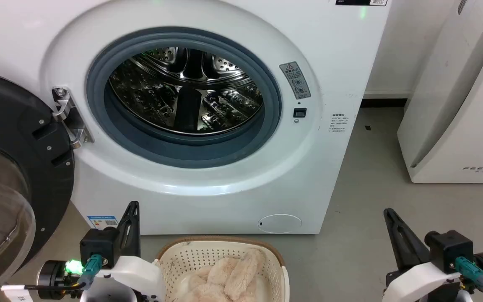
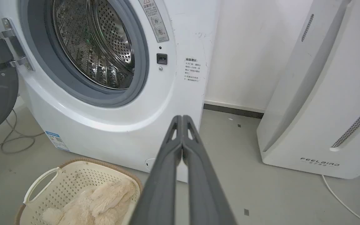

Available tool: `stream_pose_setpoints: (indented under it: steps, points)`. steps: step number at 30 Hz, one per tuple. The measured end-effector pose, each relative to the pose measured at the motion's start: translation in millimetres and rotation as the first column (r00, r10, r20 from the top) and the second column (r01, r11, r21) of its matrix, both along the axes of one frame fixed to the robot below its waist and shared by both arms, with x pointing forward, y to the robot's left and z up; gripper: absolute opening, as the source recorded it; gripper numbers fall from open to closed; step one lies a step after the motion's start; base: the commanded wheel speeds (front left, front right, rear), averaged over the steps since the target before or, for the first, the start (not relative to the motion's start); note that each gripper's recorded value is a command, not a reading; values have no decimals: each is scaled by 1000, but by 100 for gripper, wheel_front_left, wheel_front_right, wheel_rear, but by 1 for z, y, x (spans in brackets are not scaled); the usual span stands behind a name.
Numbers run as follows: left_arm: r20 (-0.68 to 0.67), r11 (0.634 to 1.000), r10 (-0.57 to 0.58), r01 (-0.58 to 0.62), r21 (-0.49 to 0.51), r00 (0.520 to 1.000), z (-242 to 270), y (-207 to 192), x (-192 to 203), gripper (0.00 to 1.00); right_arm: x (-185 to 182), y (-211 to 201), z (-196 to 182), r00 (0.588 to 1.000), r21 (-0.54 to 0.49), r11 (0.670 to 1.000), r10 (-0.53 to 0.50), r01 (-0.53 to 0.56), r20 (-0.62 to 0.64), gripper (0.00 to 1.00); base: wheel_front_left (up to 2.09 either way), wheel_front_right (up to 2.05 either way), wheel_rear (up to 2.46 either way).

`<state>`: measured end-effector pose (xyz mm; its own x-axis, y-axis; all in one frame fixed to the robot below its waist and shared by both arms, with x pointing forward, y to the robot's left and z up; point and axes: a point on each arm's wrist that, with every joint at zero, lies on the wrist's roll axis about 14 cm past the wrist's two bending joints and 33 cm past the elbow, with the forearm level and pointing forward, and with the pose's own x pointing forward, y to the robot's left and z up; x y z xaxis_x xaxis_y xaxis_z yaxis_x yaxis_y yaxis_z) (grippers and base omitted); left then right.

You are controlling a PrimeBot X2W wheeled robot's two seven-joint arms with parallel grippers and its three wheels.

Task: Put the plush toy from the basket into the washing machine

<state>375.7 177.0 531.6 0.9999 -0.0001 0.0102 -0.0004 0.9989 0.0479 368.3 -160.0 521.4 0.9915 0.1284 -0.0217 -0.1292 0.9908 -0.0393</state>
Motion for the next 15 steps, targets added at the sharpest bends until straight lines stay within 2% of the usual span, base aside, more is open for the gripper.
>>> stream_pose_setpoints:
  steps: [15]
  points:
    - [0, 1000, 0, 0, 0, 1000, 0, 0, 0, 0, 0, 0, 0, 1000, 0, 1000, 0, 0, 0, 0, 0, 0, 0]
